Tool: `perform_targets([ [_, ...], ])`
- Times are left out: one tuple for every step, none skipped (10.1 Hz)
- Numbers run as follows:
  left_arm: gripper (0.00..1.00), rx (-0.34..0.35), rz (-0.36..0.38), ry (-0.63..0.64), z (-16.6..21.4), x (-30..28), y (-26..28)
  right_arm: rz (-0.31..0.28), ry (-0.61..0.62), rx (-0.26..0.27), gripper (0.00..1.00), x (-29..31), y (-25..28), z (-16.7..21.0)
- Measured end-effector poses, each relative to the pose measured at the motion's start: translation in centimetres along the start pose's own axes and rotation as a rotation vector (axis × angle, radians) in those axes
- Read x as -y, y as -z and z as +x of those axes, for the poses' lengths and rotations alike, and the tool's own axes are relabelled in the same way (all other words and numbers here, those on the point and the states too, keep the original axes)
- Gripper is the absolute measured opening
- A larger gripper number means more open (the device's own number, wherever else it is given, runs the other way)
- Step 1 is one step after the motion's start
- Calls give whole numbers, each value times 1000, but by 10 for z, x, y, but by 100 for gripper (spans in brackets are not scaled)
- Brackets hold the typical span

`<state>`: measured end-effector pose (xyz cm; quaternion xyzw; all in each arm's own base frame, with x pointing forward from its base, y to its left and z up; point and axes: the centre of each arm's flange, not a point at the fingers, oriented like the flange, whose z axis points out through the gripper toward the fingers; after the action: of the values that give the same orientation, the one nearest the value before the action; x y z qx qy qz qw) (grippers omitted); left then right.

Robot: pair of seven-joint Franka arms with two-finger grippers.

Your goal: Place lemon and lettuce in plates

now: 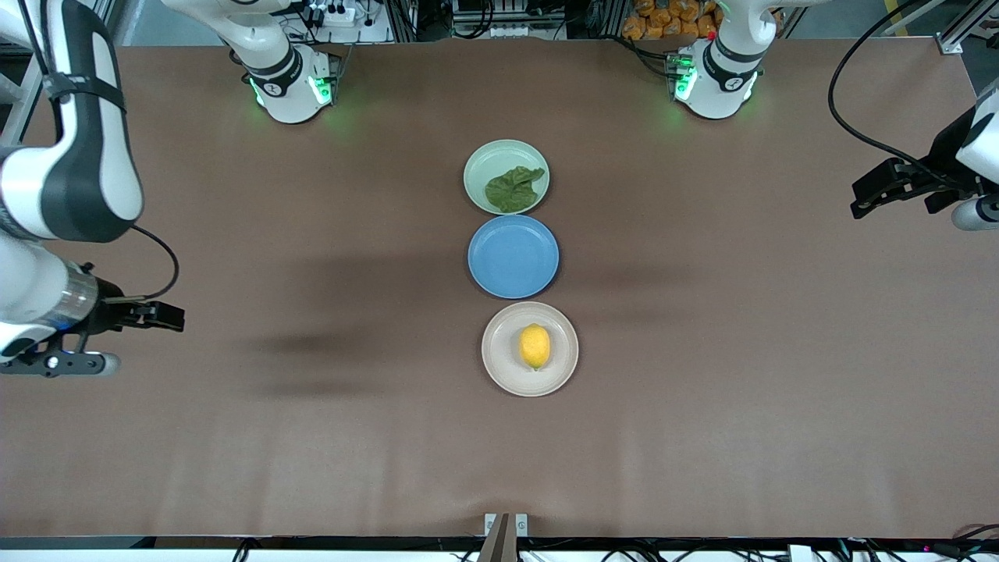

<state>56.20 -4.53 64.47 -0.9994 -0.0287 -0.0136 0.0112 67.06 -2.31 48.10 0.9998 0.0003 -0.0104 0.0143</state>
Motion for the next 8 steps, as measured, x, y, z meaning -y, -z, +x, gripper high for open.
perform_targets([
  [100,-4,0,2,-1,1,2,14,0,-28,100,-15,17,-5],
  [100,-7,0,6,-1,4,4,21,-2,-36,100,-23,37,-14],
  [100,-8,0,9,-1,5,4,27,-1,-30,100,-23,51,-22],
  [100,-8,0,10,-1,6,4,29,3,-40,100,-22,67,-26],
  [100,-8,0,10,-1,6,4,31,5,-60,100,-21,82,-30],
  [100,-8,0,11,-1,6,4,32,6,-70,100,-22,95,-36],
  [100,-8,0,11,-1,6,4,36,6,-59,100,-23,107,-46],
  [100,-8,0,11,-1,6,4,40,7,-38,100,-24,118,-57],
])
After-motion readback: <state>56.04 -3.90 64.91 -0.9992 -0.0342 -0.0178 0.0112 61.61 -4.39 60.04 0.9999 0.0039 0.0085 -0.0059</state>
